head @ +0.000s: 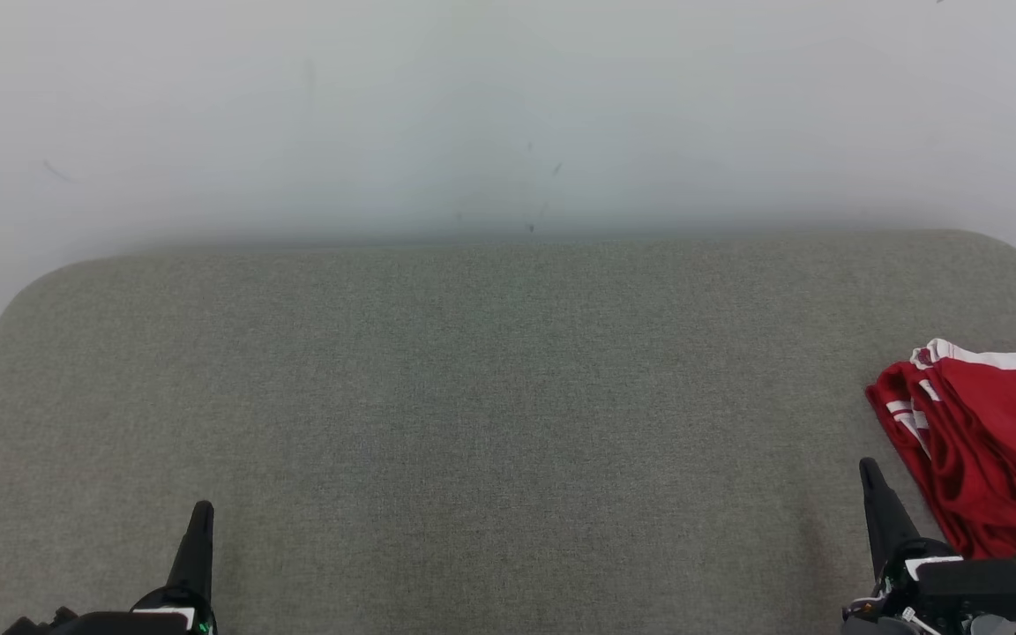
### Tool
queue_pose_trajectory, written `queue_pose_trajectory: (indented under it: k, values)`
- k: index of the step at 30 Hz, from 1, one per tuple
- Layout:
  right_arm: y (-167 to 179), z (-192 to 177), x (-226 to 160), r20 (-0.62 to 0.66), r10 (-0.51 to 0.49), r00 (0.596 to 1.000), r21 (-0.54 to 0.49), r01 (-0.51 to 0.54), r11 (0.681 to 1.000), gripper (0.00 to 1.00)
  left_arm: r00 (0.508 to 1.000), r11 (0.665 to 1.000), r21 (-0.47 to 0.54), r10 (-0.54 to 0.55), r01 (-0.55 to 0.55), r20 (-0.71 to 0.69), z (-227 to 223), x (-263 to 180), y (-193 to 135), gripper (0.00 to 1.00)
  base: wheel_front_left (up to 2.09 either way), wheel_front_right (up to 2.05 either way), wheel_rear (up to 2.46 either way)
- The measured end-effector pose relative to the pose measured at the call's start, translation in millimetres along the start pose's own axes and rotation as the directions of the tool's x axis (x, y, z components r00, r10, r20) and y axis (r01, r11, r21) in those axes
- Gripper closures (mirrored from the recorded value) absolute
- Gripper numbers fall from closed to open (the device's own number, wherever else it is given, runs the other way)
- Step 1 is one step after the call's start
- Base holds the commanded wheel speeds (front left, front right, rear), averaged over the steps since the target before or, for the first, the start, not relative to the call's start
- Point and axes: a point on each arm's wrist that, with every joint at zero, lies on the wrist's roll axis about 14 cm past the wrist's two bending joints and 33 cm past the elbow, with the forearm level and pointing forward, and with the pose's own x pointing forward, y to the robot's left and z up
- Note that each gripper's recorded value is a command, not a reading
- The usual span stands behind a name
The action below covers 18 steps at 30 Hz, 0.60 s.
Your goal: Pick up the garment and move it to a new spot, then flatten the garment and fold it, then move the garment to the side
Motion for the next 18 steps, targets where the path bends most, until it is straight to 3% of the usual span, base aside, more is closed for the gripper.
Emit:
queue_pose_trajectory:
  k: [18]
  values:
    - [10.8,2.4,4.8,0.002,0.038,0.999,0.12,-0.038,0.992,1.0,0.999,0.992,-0.12,-0.04,0.039,-0.005,1.2,4.6,-11.5,1.0,0.0,0.0,0.0]
